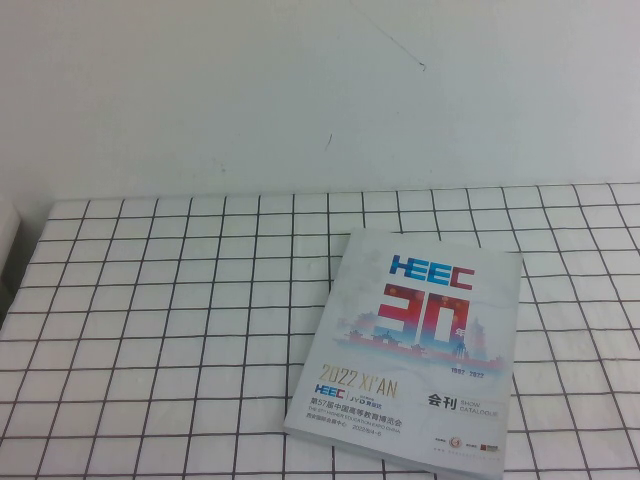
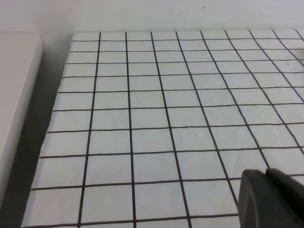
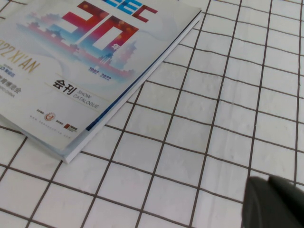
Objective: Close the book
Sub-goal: 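Close the open booklet and leave it lying on the table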
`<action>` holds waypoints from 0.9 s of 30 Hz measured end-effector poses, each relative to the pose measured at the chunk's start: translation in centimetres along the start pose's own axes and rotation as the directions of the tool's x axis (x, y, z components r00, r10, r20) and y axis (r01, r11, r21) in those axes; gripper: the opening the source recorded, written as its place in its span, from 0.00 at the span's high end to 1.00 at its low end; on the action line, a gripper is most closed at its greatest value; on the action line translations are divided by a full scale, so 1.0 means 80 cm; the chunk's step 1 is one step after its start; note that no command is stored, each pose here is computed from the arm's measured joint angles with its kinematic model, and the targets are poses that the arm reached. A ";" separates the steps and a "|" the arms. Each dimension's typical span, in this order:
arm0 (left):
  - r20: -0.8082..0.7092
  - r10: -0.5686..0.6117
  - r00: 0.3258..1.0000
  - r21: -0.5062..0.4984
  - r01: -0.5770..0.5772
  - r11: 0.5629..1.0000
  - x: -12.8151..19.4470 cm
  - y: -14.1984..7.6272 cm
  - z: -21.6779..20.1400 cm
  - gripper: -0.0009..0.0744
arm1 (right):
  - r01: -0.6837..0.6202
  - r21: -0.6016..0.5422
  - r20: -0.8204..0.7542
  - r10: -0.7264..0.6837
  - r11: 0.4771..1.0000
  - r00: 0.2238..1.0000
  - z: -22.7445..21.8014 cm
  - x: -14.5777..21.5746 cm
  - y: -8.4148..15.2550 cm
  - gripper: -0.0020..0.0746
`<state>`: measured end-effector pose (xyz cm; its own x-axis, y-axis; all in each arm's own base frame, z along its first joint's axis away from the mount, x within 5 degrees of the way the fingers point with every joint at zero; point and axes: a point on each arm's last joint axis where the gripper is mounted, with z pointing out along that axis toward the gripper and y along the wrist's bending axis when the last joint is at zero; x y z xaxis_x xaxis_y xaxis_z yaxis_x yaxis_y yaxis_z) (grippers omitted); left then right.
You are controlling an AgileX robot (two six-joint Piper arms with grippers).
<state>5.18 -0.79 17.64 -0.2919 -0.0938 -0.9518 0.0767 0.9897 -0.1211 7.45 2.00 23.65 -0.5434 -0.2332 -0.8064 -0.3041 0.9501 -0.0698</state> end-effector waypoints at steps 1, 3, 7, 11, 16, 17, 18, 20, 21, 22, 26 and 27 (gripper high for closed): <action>0.000 0.000 1.000 0.000 0.000 1.000 0.000 0.000 0.000 0.99 | 0.000 0.000 0.000 0.000 1.000 1.000 0.000 0.000 0.000 0.98; 0.000 0.000 1.000 0.000 0.000 1.000 0.000 0.000 0.000 0.99 | 0.000 0.000 0.000 0.000 1.000 1.000 0.000 0.000 0.000 0.98; 0.000 0.000 1.000 0.000 0.000 1.000 0.000 0.000 0.000 0.99 | 0.000 0.000 0.000 0.000 1.000 1.000 0.000 0.000 0.000 0.98; 0.000 -0.002 1.000 0.001 0.002 1.000 0.000 0.000 0.000 0.99 | 0.000 0.000 0.000 0.000 1.000 1.000 0.000 0.000 0.000 0.98; 0.000 -0.002 1.000 0.001 0.002 1.000 0.000 0.000 0.000 0.99 | -0.001 0.001 0.012 0.001 1.000 1.000 -0.002 0.000 0.000 0.98; 0.000 -0.002 1.000 0.001 0.002 1.000 0.000 0.000 0.000 0.99 | -0.003 0.003 0.026 0.003 1.000 1.000 -0.005 0.001 -0.001 0.98; 0.000 -0.002 1.000 0.001 0.002 1.000 0.000 0.000 0.000 0.99 | -0.007 0.007 0.041 0.006 1.000 0.999 -0.008 0.001 -0.001 0.98; 0.000 -0.002 1.000 0.001 0.002 1.000 0.000 0.000 0.000 0.99 | -0.010 0.032 0.078 0.008 0.999 0.997 -0.015 0.002 -0.004 0.98; 0.000 -0.002 1.000 0.001 0.002 1.000 0.000 0.000 0.000 0.99 | 0.001 0.055 0.092 -0.006 0.998 0.996 -0.018 0.003 -0.006 0.98; 0.000 -0.002 1.000 0.001 0.002 1.000 0.000 0.000 0.000 0.99 | 0.010 0.087 0.108 -0.019 0.996 0.994 -0.021 0.004 -0.009 0.98; 0.000 -0.002 1.000 0.001 0.002 1.000 0.000 0.000 0.000 0.99 | 0.002 0.202 0.154 -0.034 0.979 0.987 -0.020 0.022 -0.016 0.98; 0.000 -0.002 1.000 0.001 0.002 1.000 0.000 0.000 0.000 0.99 | -0.012 0.228 0.172 -0.028 0.974 0.985 -0.017 0.027 -0.017 0.98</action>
<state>5.18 -0.80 17.64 -0.2920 -0.0956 -0.9516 0.0769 0.9894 -0.1229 5.64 -0.11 22.81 -0.3921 -0.2206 -0.8931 -0.1113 0.9751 -0.1920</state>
